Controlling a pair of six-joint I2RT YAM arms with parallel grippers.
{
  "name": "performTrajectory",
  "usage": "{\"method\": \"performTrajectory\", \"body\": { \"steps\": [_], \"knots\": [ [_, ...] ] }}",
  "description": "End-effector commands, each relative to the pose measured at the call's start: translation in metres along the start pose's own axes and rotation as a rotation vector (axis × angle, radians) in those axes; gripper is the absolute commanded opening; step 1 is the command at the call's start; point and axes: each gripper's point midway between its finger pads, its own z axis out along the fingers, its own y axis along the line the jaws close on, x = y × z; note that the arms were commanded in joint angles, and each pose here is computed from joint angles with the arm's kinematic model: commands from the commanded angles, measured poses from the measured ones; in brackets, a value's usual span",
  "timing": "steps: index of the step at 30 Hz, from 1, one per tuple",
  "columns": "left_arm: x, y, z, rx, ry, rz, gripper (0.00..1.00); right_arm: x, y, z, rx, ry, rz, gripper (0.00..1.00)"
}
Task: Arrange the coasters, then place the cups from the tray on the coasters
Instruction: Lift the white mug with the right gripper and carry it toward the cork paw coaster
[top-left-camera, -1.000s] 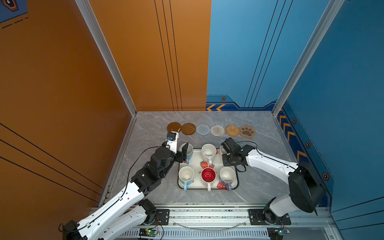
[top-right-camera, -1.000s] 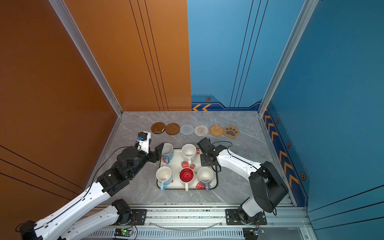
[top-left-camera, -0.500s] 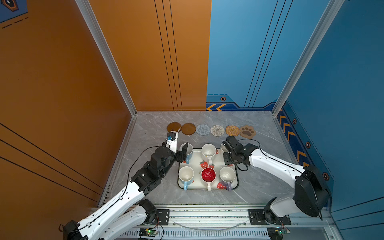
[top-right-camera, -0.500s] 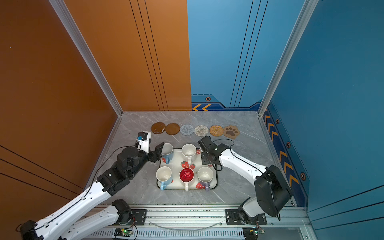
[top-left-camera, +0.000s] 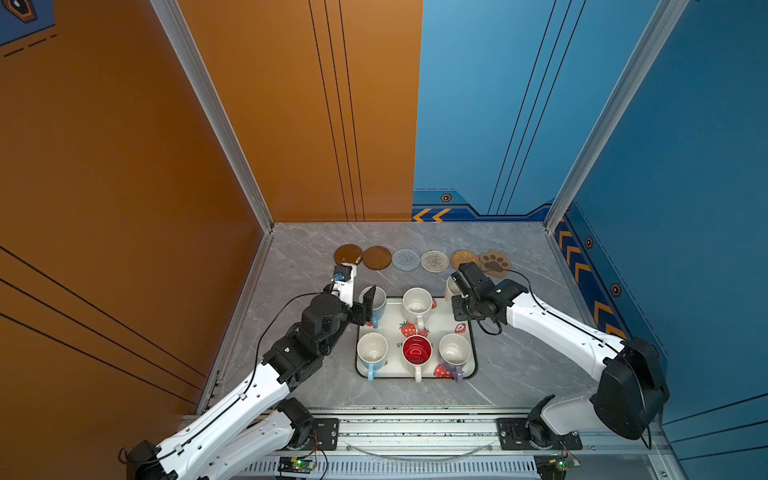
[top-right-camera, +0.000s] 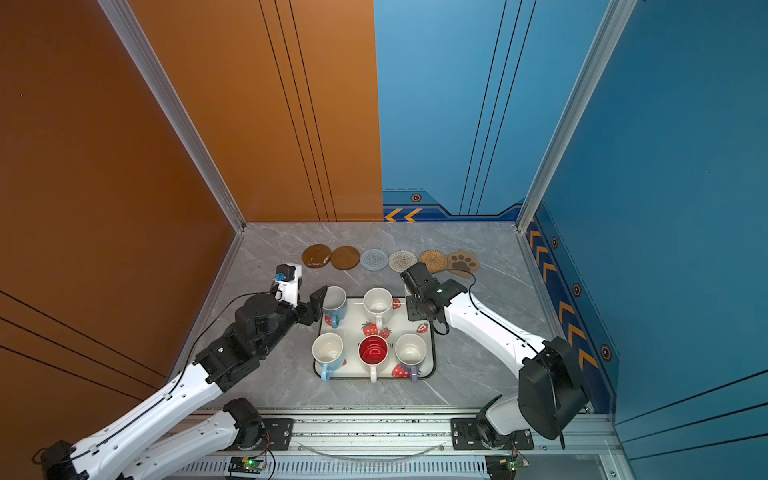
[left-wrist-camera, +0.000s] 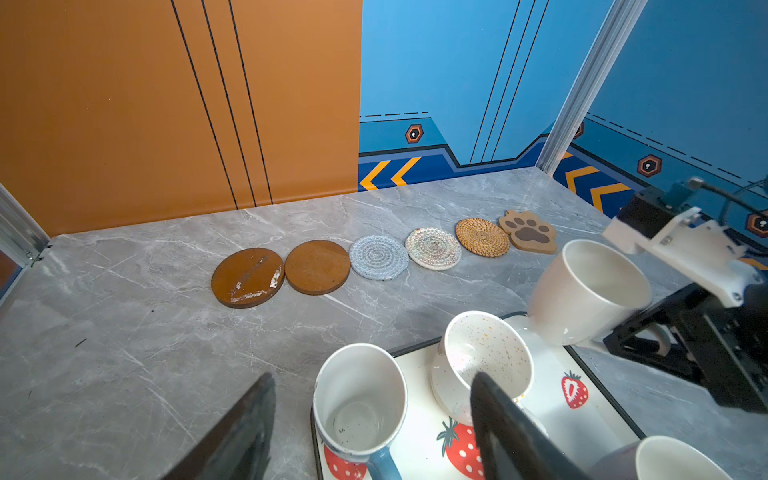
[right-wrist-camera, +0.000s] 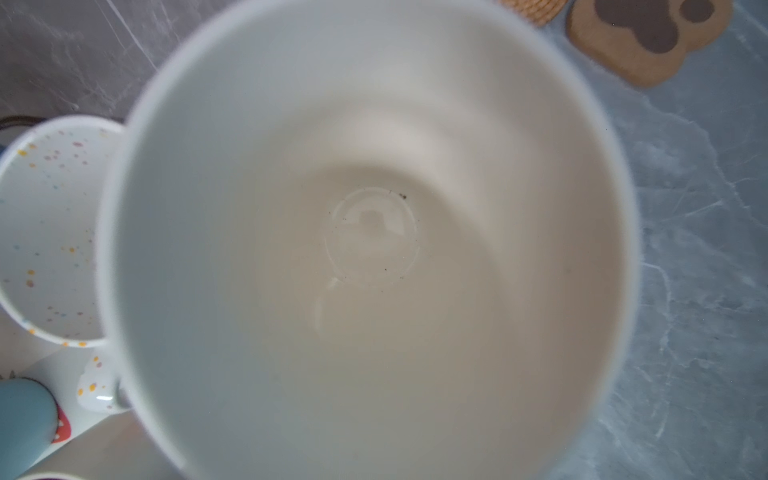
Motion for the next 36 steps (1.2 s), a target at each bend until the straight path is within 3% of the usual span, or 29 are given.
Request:
{"method": "performTrajectory", "body": {
  "steps": [1,19,36],
  "knots": [
    [0.002,0.002,-0.001,0.006,-0.005,-0.018,0.74,-0.035,-0.012,-0.026,0.028,-0.112,0.002,0.0],
    [0.007,0.012,-0.003,-0.012,-0.006,-0.029,0.74,-0.12,-0.091,-0.022,0.145,-0.212,0.164,0.0],
    [0.009,0.021,-0.004,-0.035,-0.006,-0.046,0.74,-0.154,-0.16,0.062,0.25,-0.124,0.236,0.0]
  ]
}}
